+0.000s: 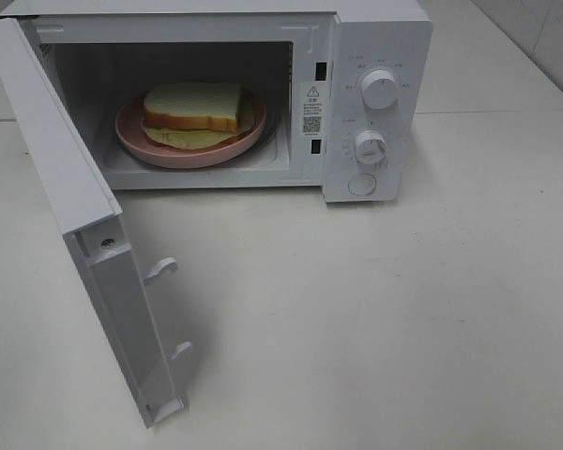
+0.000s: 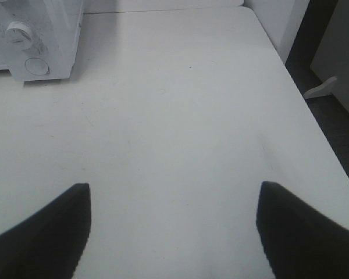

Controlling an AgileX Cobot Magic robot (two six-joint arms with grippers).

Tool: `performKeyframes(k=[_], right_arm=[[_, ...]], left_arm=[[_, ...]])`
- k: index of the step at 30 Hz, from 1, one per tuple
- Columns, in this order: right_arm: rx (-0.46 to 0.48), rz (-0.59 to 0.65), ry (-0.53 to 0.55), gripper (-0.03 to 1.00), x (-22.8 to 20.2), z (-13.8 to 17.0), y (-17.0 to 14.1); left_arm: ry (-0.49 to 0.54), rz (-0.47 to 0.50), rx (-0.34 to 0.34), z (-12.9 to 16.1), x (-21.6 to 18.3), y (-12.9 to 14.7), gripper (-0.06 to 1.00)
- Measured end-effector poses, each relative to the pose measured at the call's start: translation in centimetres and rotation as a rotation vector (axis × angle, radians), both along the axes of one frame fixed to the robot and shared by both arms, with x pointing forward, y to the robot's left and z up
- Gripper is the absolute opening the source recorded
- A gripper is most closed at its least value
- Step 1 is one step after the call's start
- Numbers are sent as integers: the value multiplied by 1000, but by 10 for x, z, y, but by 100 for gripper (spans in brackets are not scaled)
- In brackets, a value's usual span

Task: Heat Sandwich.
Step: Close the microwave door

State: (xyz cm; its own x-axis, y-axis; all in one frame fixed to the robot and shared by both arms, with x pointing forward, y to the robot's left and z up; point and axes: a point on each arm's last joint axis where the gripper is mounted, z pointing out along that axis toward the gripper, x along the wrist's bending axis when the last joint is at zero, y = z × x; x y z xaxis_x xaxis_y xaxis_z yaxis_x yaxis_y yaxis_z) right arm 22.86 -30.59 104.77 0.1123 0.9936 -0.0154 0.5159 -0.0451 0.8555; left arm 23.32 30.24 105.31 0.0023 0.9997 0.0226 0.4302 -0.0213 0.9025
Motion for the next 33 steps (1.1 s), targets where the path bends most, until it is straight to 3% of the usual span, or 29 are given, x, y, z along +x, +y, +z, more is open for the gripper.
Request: performKeyframes(k=[28,33], right_arm=[[0,0,0,76,0,0,0],[0,0,0,76,0,0,0]], left_arm=[[10,-8,-8,2,2,-1,58],[-68,-8,-7,21,14,-1,58]])
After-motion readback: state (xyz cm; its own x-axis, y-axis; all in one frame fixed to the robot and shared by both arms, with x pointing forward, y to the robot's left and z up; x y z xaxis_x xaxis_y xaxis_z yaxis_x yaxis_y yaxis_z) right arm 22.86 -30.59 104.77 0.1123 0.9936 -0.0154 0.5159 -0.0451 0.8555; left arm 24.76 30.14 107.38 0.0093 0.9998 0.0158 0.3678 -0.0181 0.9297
